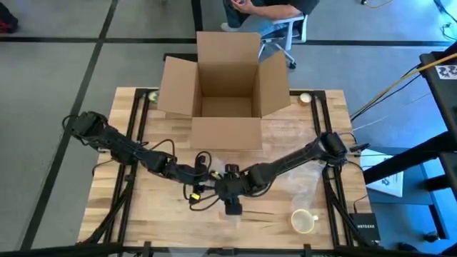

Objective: Wrap mug
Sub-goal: Wrap the red mug with the bubble wrap

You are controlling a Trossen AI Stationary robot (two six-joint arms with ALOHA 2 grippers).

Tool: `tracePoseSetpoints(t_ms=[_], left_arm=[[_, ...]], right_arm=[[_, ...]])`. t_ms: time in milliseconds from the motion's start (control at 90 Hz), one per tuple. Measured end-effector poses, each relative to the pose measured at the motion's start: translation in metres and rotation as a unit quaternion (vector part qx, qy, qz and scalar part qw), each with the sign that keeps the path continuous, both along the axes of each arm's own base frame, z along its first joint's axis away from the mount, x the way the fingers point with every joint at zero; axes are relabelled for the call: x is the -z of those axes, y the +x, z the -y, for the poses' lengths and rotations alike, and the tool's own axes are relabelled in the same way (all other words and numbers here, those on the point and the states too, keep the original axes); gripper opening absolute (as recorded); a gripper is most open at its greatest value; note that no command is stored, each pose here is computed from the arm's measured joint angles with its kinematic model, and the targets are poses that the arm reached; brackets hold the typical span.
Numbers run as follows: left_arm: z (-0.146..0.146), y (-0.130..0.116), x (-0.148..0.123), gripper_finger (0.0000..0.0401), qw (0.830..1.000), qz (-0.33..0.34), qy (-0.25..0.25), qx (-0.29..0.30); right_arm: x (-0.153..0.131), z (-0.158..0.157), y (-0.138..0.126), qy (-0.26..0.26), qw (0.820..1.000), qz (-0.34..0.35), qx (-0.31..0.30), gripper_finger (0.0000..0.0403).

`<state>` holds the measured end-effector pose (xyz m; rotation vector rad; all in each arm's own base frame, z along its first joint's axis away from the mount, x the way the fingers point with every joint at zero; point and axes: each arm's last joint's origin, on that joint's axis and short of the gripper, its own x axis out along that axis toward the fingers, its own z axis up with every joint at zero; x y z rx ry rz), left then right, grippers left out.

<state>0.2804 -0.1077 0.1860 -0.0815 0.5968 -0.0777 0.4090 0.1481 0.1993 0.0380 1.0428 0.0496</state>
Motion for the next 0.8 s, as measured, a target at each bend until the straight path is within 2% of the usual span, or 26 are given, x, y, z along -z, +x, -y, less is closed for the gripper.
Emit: tracePoseSetpoints(t_ms=[178,356,489,656,800], left_arm=[[0.002,0.001,-0.009,0.0136,1.0,0.002,-0.007,-0.003],[0.006,-0.008,-0.04,0.0136,1.0,0.013,-0.012,-0.003],[-0.002,-0.023,-0.039,0.0136,0.997,-0.034,0.032,-0.068],[-0.018,-0.027,-0.02,0.0136,0.981,-0.052,0.101,-0.157],[-0.035,-0.02,-0.007,0.0136,0.973,-0.042,0.109,-0.201]], right_arm=[[0.006,0.001,0.001,0.01,1.0,0.015,0.008,0.0225],[0.007,0.0,0.002,0.014,1.0,0.011,0.009,0.0225],[0.006,0.0,0.002,0.015,1.0,0.013,0.007,0.0225],[0.006,0.0,0.002,0.015,1.0,0.016,0.007,0.0225],[0.005,0.0,0.003,0.015,1.0,0.017,0.007,0.0225]])
